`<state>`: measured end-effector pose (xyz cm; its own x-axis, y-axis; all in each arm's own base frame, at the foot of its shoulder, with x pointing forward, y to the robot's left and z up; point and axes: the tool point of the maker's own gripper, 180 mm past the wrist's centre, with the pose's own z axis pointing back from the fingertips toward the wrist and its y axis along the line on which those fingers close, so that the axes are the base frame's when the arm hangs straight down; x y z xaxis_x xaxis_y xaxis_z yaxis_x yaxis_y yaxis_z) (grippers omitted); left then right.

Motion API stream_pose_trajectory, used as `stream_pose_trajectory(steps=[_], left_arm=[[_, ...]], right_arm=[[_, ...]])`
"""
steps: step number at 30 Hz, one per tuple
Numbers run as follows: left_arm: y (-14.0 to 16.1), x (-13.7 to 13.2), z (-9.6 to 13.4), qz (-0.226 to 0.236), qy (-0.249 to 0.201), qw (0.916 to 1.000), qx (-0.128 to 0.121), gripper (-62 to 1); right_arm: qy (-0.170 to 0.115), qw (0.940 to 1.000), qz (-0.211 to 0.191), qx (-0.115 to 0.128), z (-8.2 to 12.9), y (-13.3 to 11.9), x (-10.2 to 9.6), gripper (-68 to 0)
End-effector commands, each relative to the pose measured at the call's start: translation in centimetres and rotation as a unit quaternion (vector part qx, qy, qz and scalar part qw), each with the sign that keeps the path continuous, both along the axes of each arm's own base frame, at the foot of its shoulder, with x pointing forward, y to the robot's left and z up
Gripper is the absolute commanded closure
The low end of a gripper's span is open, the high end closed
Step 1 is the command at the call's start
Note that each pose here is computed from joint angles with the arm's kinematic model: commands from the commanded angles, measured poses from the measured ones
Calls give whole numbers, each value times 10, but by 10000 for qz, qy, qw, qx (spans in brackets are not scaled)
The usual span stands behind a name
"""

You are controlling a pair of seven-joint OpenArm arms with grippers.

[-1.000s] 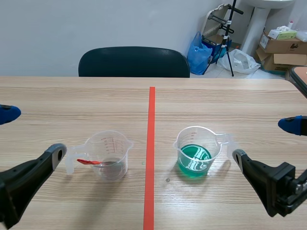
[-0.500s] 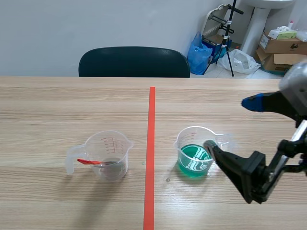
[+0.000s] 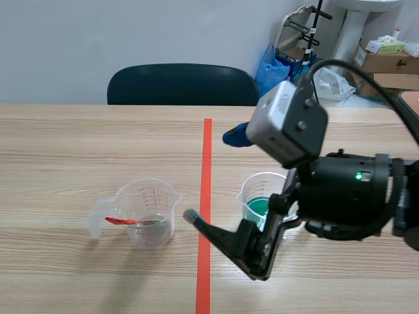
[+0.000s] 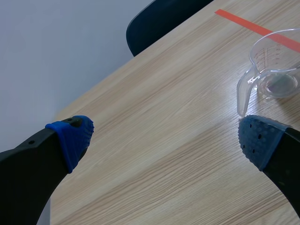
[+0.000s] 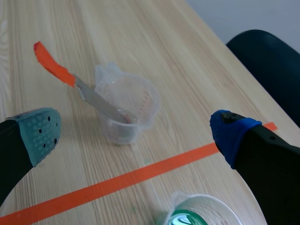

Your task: Do the redox reaction experiment

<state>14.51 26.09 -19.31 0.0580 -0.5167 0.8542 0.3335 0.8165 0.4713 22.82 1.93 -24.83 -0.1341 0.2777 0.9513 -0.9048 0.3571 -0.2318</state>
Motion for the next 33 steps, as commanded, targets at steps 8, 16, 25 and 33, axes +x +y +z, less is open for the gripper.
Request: stream_pose_trajectory(steps=[8,16,25,33], left_arm=[[5,-6,-1,19,-47,9999,115,-623],[5,-6,0,-2,-63,9999,110,-623],[5,-6,0,-1,-62,9999,110,-623],[4,-6,0,-10,-78,9999,102,-623]], right_arm=[[-229,9967,738,238,-10,36,-6,-679],[-387,9937,904,529,-8,64,0,-679],[-692,9917,946,526,-3,76,7,-614],[-732,9909,957,595,1,76,7,-339]])
